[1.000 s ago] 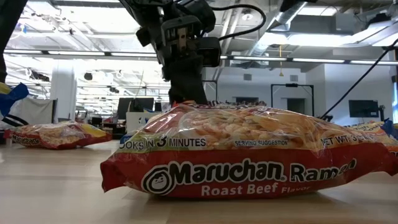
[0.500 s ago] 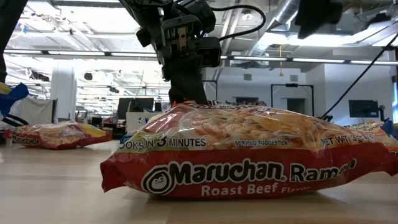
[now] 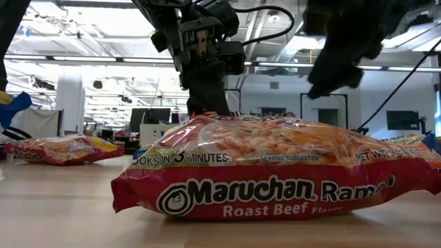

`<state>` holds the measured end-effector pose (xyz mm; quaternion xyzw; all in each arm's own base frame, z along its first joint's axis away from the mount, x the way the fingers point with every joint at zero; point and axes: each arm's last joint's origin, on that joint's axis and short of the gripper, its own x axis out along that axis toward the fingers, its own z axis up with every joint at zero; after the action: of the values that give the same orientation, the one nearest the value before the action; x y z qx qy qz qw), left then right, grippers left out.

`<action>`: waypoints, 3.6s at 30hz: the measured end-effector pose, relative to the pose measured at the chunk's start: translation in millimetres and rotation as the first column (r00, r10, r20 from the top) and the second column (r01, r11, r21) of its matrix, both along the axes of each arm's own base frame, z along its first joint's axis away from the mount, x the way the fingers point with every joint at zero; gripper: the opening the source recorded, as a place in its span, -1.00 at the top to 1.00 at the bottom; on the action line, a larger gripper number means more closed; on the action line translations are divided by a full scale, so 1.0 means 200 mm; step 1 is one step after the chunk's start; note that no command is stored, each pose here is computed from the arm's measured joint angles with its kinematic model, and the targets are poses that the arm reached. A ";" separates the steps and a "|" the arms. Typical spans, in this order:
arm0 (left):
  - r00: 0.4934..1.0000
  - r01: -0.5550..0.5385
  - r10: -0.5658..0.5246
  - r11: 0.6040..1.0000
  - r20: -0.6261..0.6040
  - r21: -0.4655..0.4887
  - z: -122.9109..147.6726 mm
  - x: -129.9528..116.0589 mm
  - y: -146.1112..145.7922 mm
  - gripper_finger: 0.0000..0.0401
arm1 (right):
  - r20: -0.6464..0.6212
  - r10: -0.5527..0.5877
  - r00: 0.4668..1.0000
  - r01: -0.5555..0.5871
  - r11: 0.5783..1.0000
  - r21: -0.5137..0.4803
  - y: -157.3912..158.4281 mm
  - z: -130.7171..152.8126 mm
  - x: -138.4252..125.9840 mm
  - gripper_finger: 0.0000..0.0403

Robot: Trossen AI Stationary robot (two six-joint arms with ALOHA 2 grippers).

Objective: Sort Maruchan noodles
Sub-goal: Put the orange noodle pack into the center white bin

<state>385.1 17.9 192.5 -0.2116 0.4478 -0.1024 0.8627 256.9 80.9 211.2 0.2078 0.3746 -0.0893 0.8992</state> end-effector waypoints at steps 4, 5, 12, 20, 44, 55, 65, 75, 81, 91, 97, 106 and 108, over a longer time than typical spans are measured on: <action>1.000 0.000 0.000 1.000 0.000 0.000 0.00 0.00 0.00 1.00 | 0.096 0.065 0.993 -0.064 0.998 -0.014 -0.08 -0.05 0.03 -0.11; 1.000 0.000 0.000 1.000 0.000 0.000 0.00 0.00 0.00 1.00 | 0.123 0.086 0.989 -0.083 0.996 -0.026 -0.09 -0.06 0.03 -0.11; 1.000 -0.001 0.001 1.000 -0.001 0.000 0.00 0.00 0.00 1.00 | 0.121 0.145 0.982 -0.131 0.985 -0.115 -0.23 -0.12 0.05 -0.11; 1.000 -0.004 0.004 1.000 -0.003 -0.002 0.00 0.00 0.00 1.00 | 0.113 0.140 0.984 -0.134 0.989 -0.061 -0.30 -0.26 0.12 -0.11; 1.000 -0.026 0.026 1.000 0.001 0.014 0.00 0.00 0.00 1.00 | 0.140 0.257 0.956 -0.283 0.934 0.217 -0.30 -0.45 0.34 0.10; 0.999 -0.051 0.051 0.998 0.001 0.025 0.02 -0.01 0.03 1.00 | 0.130 0.279 0.951 -0.303 0.922 0.241 -0.29 -0.42 0.36 0.93; 0.992 -0.104 0.095 0.989 0.085 0.106 0.25 -0.12 0.09 1.00 | 0.111 0.254 0.961 -0.273 0.936 0.223 -0.30 -0.35 0.35 0.97; 0.963 -0.233 0.194 0.949 0.188 0.212 0.49 -0.28 0.16 1.00 | 0.172 0.191 0.966 -0.207 0.975 0.082 -0.39 -0.05 0.22 0.97; 0.928 -0.322 0.255 0.915 0.272 0.241 0.62 -0.37 0.21 1.00 | 0.248 0.095 0.964 -0.091 0.995 -0.027 -0.53 0.13 0.12 0.97; 0.853 -0.491 0.380 0.818 0.358 0.299 0.72 -0.47 0.31 1.00 | 0.372 -0.011 0.928 0.159 0.915 -0.370 -0.92 0.42 -0.02 0.97; 0.824 -0.547 0.434 0.778 0.364 0.309 0.73 -0.49 0.38 1.00 | 0.357 -0.011 0.934 0.227 0.791 -0.569 -1.19 0.58 -0.04 0.97; 0.791 -0.600 0.493 0.741 0.363 0.301 0.73 -0.52 0.47 1.00 | 0.136 0.039 0.990 0.062 0.744 -0.665 -1.54 0.54 0.03 0.96; 0.784 -0.610 0.503 0.734 0.363 0.300 0.73 -0.53 0.48 1.00 | 0.080 0.058 0.995 0.009 0.756 -0.654 -1.60 0.50 0.07 0.96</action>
<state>278.9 114.7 337.6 -0.1399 0.2579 0.2303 0.9278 271.7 -238.7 311.9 -0.1197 0.2791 -0.1925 0.9331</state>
